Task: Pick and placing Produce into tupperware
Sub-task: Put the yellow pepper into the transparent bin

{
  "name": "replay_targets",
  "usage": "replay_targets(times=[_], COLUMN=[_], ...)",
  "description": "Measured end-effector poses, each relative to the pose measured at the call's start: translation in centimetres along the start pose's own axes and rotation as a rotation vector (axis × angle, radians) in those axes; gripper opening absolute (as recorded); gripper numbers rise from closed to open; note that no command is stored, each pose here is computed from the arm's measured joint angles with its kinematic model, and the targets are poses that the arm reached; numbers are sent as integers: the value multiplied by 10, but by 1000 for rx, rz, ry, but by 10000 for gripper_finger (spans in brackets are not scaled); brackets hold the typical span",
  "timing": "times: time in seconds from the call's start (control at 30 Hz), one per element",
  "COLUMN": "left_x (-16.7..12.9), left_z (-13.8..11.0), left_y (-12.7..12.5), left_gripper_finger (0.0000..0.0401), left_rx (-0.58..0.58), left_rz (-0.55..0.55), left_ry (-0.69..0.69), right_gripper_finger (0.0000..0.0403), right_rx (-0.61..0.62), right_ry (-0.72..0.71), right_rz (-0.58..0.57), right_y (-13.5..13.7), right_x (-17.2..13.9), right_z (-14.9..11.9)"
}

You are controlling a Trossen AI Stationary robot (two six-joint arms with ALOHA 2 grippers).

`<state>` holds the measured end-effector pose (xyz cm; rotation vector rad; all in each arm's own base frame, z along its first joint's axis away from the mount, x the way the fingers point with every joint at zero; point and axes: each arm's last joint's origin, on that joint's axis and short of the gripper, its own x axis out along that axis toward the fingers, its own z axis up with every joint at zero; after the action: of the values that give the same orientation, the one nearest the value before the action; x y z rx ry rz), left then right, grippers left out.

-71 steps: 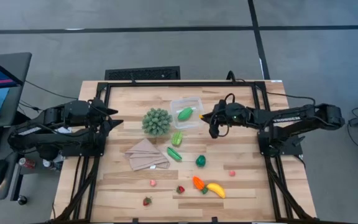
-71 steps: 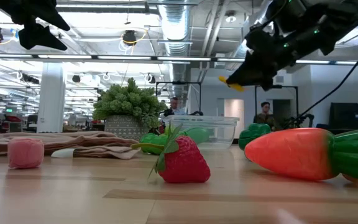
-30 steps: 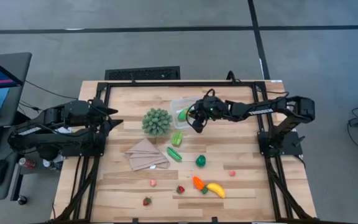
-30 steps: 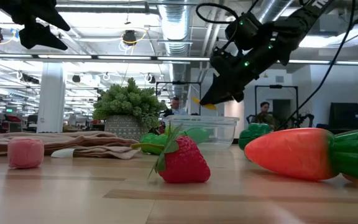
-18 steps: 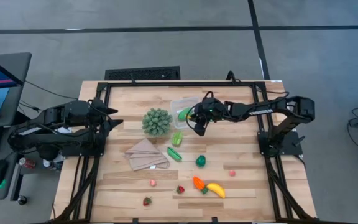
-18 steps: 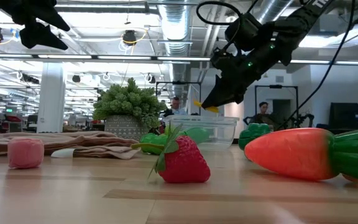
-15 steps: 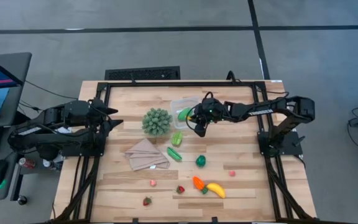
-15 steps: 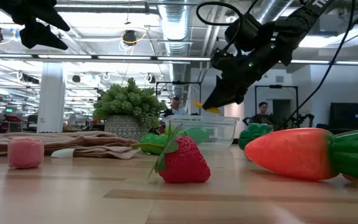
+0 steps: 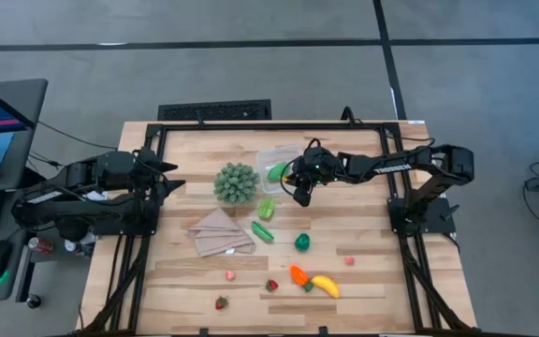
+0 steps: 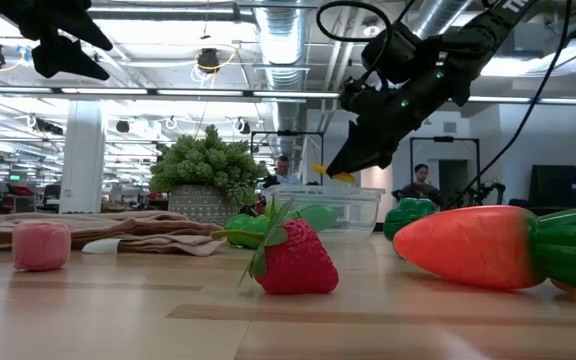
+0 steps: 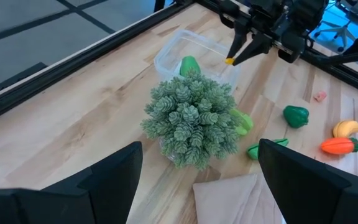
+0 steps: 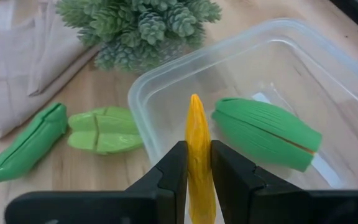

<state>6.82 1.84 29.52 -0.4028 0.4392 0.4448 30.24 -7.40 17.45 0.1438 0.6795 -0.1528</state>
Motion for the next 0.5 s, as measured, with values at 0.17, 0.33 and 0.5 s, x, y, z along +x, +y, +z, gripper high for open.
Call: replay_targets(times=[0.17,0.33,0.5], left_x=[0,0,0], left_z=[0,0,0], left_y=[0,0,0], left_gripper_finger=[310,310,310], left_rx=[0,0,0], left_rz=[10,11,11], left_ry=[-4,-5,-5], right_gripper_finger=[64,64,64], right_rx=[0,0,-6], right_ry=[0,0,0], right_rz=[2,1,-1], right_y=[0,0,0], right_x=[0,0,0], right_z=[0,0,0])
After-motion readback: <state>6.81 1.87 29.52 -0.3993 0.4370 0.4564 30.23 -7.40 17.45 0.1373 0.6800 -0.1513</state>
